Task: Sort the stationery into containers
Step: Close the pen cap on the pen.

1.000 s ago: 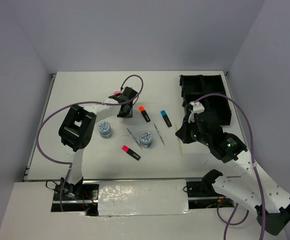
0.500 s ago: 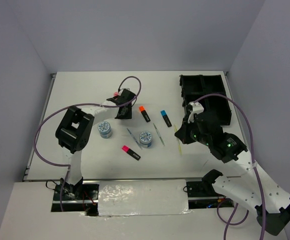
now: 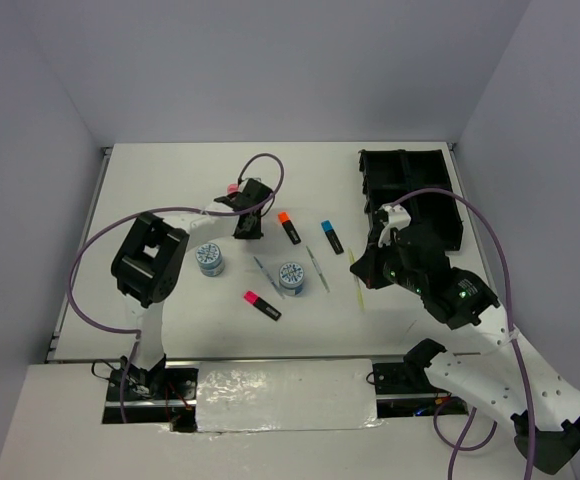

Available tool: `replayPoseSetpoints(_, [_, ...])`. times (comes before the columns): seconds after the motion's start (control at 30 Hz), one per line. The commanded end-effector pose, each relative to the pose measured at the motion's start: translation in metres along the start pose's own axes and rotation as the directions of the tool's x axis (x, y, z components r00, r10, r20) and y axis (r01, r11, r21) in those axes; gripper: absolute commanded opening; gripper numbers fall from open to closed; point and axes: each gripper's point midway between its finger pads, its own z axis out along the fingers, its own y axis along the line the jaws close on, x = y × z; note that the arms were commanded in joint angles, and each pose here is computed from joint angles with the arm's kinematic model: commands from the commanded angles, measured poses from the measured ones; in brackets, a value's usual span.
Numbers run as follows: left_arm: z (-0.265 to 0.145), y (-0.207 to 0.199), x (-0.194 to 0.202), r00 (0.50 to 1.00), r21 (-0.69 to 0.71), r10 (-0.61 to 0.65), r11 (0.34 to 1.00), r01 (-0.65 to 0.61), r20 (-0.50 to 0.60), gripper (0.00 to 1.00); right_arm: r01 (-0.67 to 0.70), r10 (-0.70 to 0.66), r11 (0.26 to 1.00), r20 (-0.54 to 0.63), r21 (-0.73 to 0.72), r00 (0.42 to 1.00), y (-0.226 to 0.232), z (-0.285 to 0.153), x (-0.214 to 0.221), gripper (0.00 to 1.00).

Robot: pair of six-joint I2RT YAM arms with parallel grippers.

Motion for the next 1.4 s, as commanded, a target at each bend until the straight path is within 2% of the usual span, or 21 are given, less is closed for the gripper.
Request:
replayPoseSetpoints(0.0, [-0.004, 0.018, 0.042, 0.991, -0.051, 0.048, 0.997, -0.054, -0.128, 0.34, 0.003, -0.001, 1.000, 0.069, -0.028, 0.998, 0.008, -0.008, -0.021, 0.00])
replayPoseSetpoints(0.23, [-0.006, 0.016, 0.048, 0.989, -0.035, 0.034, 0.999, -0.039, -0.147, 0.00, 0.018, -0.012, 0.995, 0.059, -0.097, 0.998, 0.020, 0.000, -0.019, 0.00])
replayPoseSetpoints(0.4, [-0.024, 0.001, 0.030, 0.994, 0.031, -0.009, 0.999, 0.012, -0.108, 0.00, 0.025, -0.014, 0.985, 0.065, -0.170, 0.998, 0.031, 0.007, -0.017, 0.00])
replayPoseSetpoints(0.6, [-0.100, -0.041, -0.043, 0.990, 0.258, -0.082, 0.965, 0.050, 0.114, 0.00, 0.026, 0.021, 0.938, 0.132, -0.346, 0.991, 0.060, 0.014, -0.022, 0.00])
replayPoseSetpoints(0.63, [-0.131, -0.056, -0.063, 0.975, 0.358, -0.131, 0.932, 0.060, 0.179, 0.00, 0.009, 0.052, 0.926, 0.151, -0.377, 0.987, 0.065, 0.016, -0.024, 0.00])
replayPoseSetpoints(0.7, [-0.157, -0.066, -0.070, 0.957, 0.448, -0.183, 0.892, 0.066, 0.224, 0.00, -0.018, 0.094, 0.915, 0.169, -0.404, 0.981, 0.068, 0.016, -0.021, 0.00])
replayPoseSetpoints(0.73, [-0.200, -0.079, -0.093, 0.917, 0.566, -0.266, 0.822, 0.054, 0.298, 0.00, -0.027, 0.123, 0.898, 0.190, -0.440, 0.974, 0.077, 0.012, -0.025, 0.00])
replayPoseSetpoints(0.77, [-0.206, -0.080, -0.083, 0.911, 0.603, -0.290, 0.796, 0.060, 0.292, 0.00, -0.035, 0.140, 0.892, 0.200, -0.451, 0.970, 0.080, 0.010, -0.026, 0.00])
replayPoseSetpoints(0.8, [-0.240, -0.079, -0.092, 0.874, 0.675, -0.355, 0.736, 0.043, 0.331, 0.00, -0.060, 0.173, 0.893, 0.218, -0.445, 0.961, 0.078, 0.009, -0.026, 0.00])
replayPoseSetpoints(0.83, [-0.255, -0.091, -0.087, 0.851, 0.766, -0.416, 0.642, 0.027, 0.320, 0.00, -0.045, 0.185, 0.875, 0.248, -0.481, 0.951, 0.088, 0.003, -0.031, 0.00])
replayPoseSetpoints(0.87, [-0.288, -0.090, -0.091, 0.817, 0.824, -0.471, 0.566, -0.009, 0.332, 0.00, -0.057, 0.208, 0.869, 0.259, -0.492, 0.943, 0.089, 0.001, -0.029, 0.00])
replayPoseSetpoints(0.9, [-0.306, -0.096, -0.085, 0.805, 0.870, -0.511, 0.493, -0.013, 0.302, 0.00, -0.053, 0.232, 0.863, 0.301, -0.503, 0.925, 0.092, -0.003, -0.038, 0.00])
replayPoseSetpoints(1.0, [-0.350, -0.099, -0.078, 0.761, 0.938, -0.580, 0.327, -0.112, 0.292, 0.00, -0.039, 0.232, 0.848, 0.303, -0.529, 0.924, 0.103, -0.006, -0.038, 0.00])
replayPoseSetpoints(1.03, [-0.354, -0.103, -0.068, 0.769, 0.951, -0.580, 0.285, -0.118, 0.269, 0.00, -0.043, 0.228, 0.850, 0.292, -0.526, 0.929, 0.105, -0.002, -0.037, 0.00])
replayPoseSetpoints(1.1, [-0.385, -0.105, -0.063, 0.755, 0.969, -0.608, 0.171, -0.179, 0.246, 0.00, -0.023, 0.221, 0.841, 0.305, -0.540, 0.926, 0.113, -0.005, -0.039, 0.00])
replayPoseSetpoints(1.17, [-0.395, -0.106, -0.057, 0.753, 0.970, -0.612, 0.131, -0.204, 0.241, 0.00, -0.018, 0.220, 0.842, 0.313, -0.539, 0.924, 0.116, -0.006, -0.040, 0.00])
replayPoseSetpoints(1.37, [-0.408, -0.107, -0.048, 0.751, 0.963, -0.605, 0.118, -0.243, 0.264, 0.00, 0.014, 0.180, 0.835, 0.298, -0.551, 0.938, 0.125, -0.004, -0.038, 0.00])
